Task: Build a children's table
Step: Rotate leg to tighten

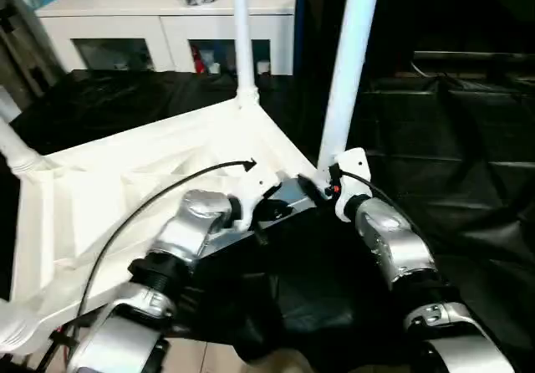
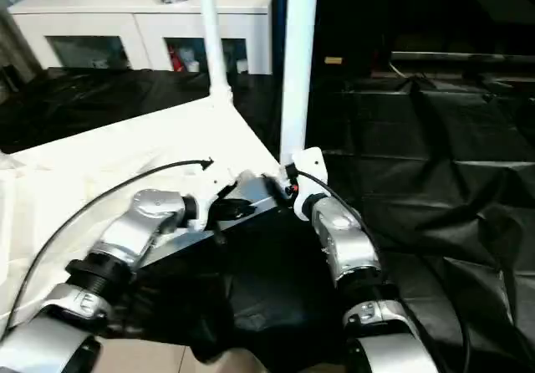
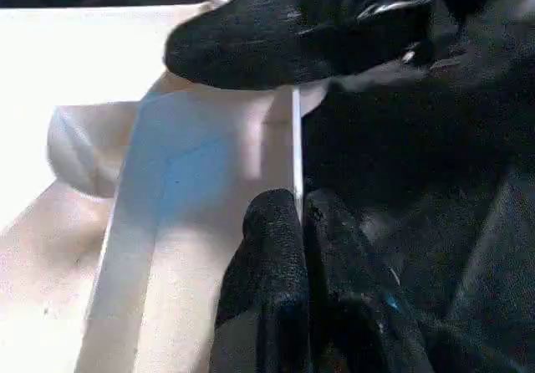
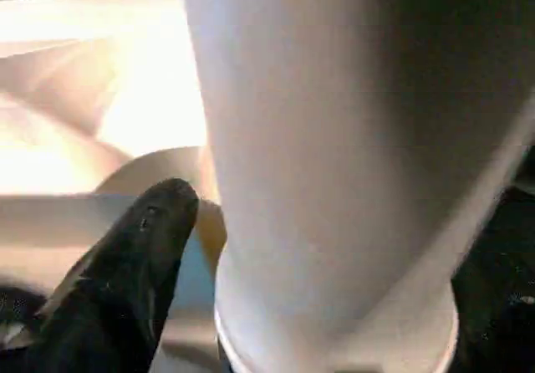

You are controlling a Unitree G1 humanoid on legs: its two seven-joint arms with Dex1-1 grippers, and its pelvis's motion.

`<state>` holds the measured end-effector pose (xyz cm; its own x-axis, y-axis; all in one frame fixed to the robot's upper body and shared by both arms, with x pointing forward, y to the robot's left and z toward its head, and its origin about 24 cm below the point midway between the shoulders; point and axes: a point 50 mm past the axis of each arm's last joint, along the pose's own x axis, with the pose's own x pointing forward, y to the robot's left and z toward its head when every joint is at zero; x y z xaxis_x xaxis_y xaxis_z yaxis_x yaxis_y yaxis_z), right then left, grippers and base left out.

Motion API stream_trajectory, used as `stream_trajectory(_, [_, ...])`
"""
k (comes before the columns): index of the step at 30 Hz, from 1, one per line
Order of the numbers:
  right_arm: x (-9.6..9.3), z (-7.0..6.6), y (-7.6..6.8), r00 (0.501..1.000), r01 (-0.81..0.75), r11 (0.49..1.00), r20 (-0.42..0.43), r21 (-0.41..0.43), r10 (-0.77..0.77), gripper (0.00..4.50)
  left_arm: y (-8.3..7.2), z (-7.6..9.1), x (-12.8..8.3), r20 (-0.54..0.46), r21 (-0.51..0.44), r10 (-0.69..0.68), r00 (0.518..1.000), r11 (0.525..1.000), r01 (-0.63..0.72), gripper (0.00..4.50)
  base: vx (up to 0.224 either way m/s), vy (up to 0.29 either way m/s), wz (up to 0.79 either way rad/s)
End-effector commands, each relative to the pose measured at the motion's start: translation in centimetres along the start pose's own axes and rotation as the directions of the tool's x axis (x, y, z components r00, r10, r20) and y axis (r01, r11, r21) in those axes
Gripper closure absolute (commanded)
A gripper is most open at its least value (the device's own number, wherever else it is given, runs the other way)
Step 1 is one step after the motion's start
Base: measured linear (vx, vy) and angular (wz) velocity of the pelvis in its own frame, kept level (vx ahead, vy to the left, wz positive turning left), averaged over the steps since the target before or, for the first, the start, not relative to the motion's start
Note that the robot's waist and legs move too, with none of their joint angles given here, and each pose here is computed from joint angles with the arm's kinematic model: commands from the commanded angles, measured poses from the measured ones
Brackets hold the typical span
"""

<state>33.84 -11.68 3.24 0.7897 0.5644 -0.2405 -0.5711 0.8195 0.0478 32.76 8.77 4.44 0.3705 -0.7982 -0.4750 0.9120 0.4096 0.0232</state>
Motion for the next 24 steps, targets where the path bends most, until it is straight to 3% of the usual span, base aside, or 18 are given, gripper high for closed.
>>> stream_trajectory(1, [1.5, -0.1, 4.6, 0.96, -0.279, 0.96, -0.013, -0.022, 0.278, 0.62, -1.6, 1.9, 1.2, 0.057, 0.076, -0.119, 0.991, 0.991, 0.114, 4.5, 0.0, 0.0, 0.0])
stream_trajectory(2, [1.5, -0.1, 4.6, 0.959, -0.284, 0.958, -0.013, -0.025, 0.284, 0.62, -1.6, 1.8, 1.2, 0.056, 0.077, -0.12, 0.991, 0.99, 0.116, 4.5, 0.0, 0.0, 0.0])
stream_trajectory(4, [0.2, -0.1, 4.6, 0.899, -0.438, 0.895, -0.036, -0.085, 0.436, 0.62, -1.3, 1.4, 0.3, 0.056, 0.104, -0.152, 0.987, 0.984, 0.146, 4.5, 0.0, 0.0, 0.0])
stream_trajectory(8, [-1.8, -0.5, 4.4, 0.788, -0.616, 0.78, -0.106, -0.115, 0.606, 0.62, -1.7, 1.0, -1.0, 0.074, 0.127, -0.26, 0.963, 0.96, 0.25, 4.5, 0.0, 0.0, 0.0])
stream_trajectory(13, [-3.4, -1.2, 4.2, 0.703, -0.71, 0.695, -0.176, -0.118, 0.689, 0.62, -1.6, 0.5, -2.1, 0.059, 0.141, -0.317, 0.946, 0.941, 0.307, 4.5, 0.0, 0.0, 0.0])
stream_trajectory(20, [-4.8, -1.6, 4.4, 0.622, -0.78, 0.62, -0.215, -0.081, 0.753, 1.06, -1.8, -0.5, -3.3, 0.016, 0.148, -0.385, 0.923, 0.914, 0.379, 4.5, 0.0, 0.0, 0.0])
stream_trajectory(24, [-4.9, -1.7, 4.6, 0.617, -0.784, 0.616, -0.218, -0.081, 0.756, 1.33, -1.9, -0.6, -3.5, 0.009, 0.148, -0.393, 0.92, 0.91, 0.387, 4.5, 0.0, 0.0, 0.0])
